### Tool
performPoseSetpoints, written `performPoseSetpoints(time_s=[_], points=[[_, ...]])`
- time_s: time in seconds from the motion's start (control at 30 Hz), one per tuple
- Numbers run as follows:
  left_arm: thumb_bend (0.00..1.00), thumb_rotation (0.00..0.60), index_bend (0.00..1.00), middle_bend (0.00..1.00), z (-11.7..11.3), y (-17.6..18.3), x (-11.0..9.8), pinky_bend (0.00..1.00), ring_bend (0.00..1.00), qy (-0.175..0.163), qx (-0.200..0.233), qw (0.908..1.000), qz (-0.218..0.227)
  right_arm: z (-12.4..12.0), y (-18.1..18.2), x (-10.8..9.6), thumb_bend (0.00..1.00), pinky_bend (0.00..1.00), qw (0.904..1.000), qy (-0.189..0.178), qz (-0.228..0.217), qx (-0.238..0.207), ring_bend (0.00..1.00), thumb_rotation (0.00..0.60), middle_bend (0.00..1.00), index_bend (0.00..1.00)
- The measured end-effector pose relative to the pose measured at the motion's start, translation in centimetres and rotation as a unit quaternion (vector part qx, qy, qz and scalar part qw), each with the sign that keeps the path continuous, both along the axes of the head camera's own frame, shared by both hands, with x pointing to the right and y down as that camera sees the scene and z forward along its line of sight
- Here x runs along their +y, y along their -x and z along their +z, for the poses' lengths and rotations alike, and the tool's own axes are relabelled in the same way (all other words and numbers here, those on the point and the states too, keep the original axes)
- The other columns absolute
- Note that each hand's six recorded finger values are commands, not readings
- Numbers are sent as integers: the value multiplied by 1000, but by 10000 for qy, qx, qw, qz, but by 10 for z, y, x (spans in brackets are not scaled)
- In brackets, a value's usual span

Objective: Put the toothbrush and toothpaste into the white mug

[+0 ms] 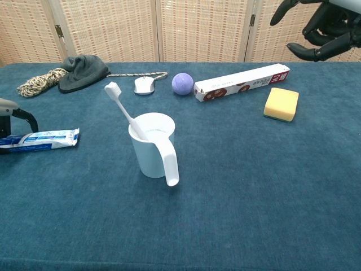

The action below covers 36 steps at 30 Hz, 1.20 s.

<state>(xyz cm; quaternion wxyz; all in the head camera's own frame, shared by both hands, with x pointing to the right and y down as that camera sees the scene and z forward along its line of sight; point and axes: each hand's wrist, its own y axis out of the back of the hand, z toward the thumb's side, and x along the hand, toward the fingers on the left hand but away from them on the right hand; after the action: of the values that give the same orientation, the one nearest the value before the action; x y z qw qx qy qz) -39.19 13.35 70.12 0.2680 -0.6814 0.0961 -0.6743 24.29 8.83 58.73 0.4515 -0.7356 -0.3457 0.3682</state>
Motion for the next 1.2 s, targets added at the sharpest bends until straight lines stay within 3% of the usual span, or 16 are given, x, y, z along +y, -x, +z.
performPoseSetpoints(time_s=[0.37,0.6,1.0,1.2], points=[[353,600,270,909,-22,-5,19,903,919,111,81,9998,138,-1,-2,2,362,980,10000,-12,26,-54,1000,600,899,288],[353,600,270,909,-32,-10,23,903,919,-11,226,9996,168,-2,-5,2,362,980,9999,-35,87,-85,1000,600,899,288],[353,600,292,909,-7,-19,13,903,919,-479,351,9981,156,-3,-12,3,362,980,9998,-33,179,-105,1000,600,899,288],[354,600,292,909,4,-27,13,903,919,-469,366,9981,151,-4,-16,3,363,980,9997,-37,227,-111,1000,600,900,288]])
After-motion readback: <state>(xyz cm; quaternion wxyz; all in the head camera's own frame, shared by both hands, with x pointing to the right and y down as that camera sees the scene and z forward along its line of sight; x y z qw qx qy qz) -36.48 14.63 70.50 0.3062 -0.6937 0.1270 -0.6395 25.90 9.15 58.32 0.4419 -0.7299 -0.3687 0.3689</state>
